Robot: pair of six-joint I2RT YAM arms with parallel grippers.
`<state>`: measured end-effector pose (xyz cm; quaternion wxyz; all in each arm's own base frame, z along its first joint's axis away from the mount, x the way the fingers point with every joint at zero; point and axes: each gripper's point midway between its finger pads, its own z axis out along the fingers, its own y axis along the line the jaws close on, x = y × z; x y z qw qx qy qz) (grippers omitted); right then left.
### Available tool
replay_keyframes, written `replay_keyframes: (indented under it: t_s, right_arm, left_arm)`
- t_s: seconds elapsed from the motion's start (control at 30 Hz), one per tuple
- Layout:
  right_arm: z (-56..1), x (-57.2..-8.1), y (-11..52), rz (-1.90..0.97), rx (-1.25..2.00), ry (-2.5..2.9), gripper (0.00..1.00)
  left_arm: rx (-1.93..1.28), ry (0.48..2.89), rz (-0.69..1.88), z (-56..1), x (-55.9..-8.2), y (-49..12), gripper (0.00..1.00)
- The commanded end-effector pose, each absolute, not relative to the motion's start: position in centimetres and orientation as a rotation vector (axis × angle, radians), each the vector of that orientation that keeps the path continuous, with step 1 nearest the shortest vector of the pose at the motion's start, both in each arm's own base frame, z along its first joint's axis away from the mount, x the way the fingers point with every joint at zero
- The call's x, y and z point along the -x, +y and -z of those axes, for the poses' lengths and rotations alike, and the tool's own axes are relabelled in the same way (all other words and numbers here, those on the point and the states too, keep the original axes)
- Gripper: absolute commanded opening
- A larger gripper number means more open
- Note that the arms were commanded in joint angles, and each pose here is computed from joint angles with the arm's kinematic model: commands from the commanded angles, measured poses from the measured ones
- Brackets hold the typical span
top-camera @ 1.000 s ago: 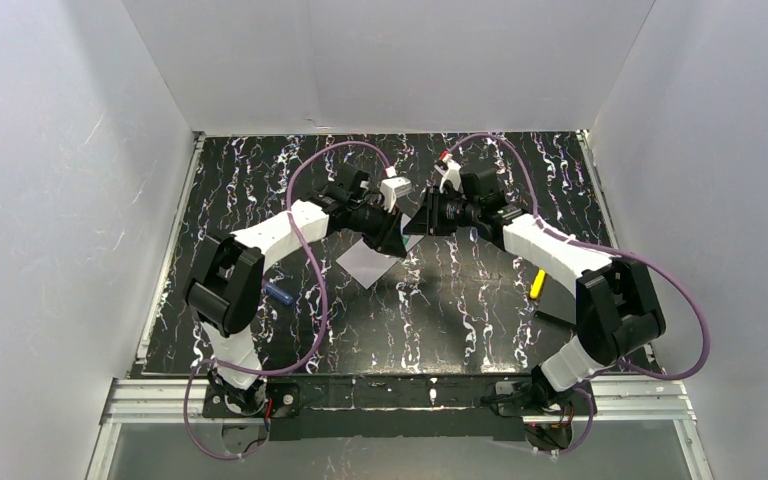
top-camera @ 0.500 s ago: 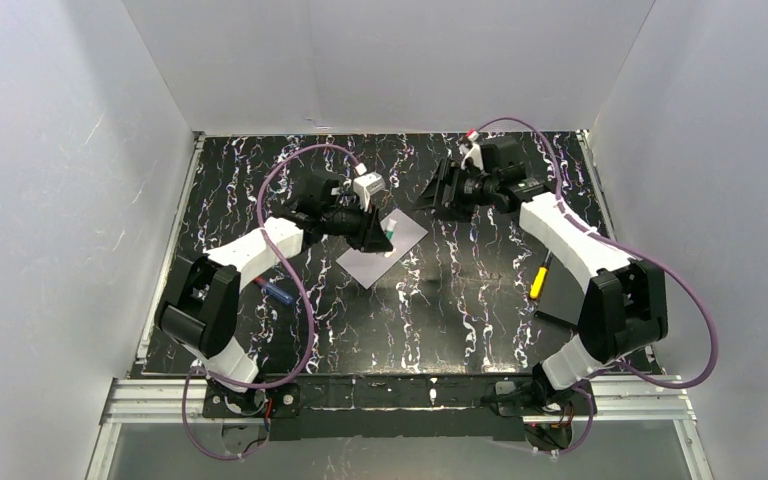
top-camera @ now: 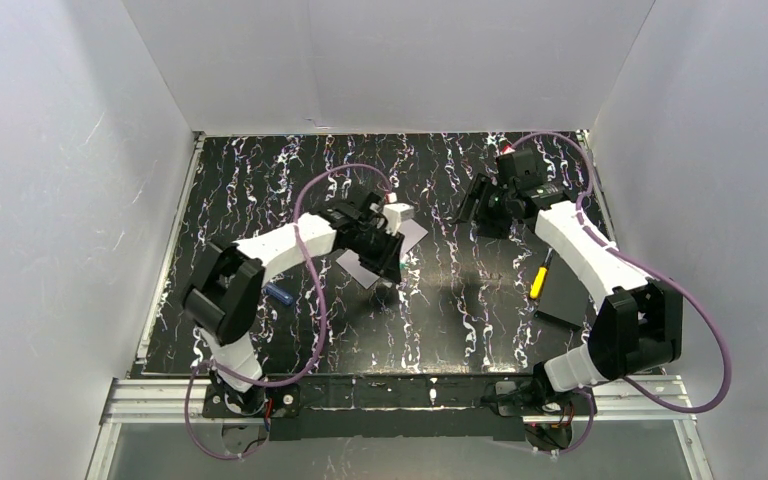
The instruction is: Place the letter into the envelope and seal it
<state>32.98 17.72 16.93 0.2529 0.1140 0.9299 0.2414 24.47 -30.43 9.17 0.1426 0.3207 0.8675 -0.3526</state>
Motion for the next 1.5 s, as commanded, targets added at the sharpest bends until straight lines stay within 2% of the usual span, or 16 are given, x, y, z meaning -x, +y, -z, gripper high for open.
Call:
replay_keyframes:
  t_s: [0.0, 0.2, 0.43, 0.53, 0.9, 1.0, 1.13, 1.23, 1.3, 1.4, 1.47]
  right_arm:
    - [-15.7, -31.5, 13.5, -0.401, -0.39, 2.548, 0.71]
    - [-14.5, -30.2, 12.5, -0.36, -0.425, 2.578, 0.71]
    - [-14.0, -29.6, 12.0, -0.35, -0.448, 2.584, 0.71]
    - [-14.0, -29.6, 11.8, -0.34, -0.454, 2.58, 0.71]
    - [-13.0, -29.4, 12.4, -0.386, -0.45, 2.614, 0.71]
    - [-12.9, -29.1, 12.6, -0.403, -0.45, 2.623, 0.71]
    - [-14.4, -29.1, 11.4, -0.332, -0.51, 2.585, 0.7]
    - [-17.8, -30.4, 9.6, -0.252, -0.543, 2.438, 0.71]
    - [-20.2, -31.2, 8.7, -0.213, -0.535, 2.362, 0.72]
    - [-22.7, -32.0, 7.3, -0.127, -0.518, 2.29, 0.72]
    - [-24.6, -32.3, 6.1, -0.071, -0.509, 2.231, 0.76]
  left_arm:
    - [-0.96, 2.678, 0.831, -6.9, -23.3, -30.9, 0.1]
    - [-0.953, 2.771, 0.65, -3.9, -23.6, -32.0, 0.15]
    - [-0.953, 2.807, 0.545, -2.0, -24.2, -32.1, 0.36]
    - [-0.976, 2.809, 0.527, -1.8, -23.9, -31.9, 0.41]
    - [-1.01, 2.795, 0.569, -2.8, -23.5, -32.2, 0.43]
    - [-1.001, 2.757, 0.616, -4.8, -23.5, -32.8, 0.48]
    - [-0.942, 2.651, 0.606, -9.8, -24.6, -32.6, 0.64]
    - [-0.853, 2.586, 0.47, -13.1, -25.8, -30.6, 0.8]
    - [-0.763, 2.539, 0.356, -15.6, -26.8, -28.5, 0.97]
    - [-0.559, 2.431, 0.218, -20.4, -28.4, -24.8, 0.98]
    - [-0.472, 2.301, 0.184, -24.3, -29.2, -22.7, 0.98]
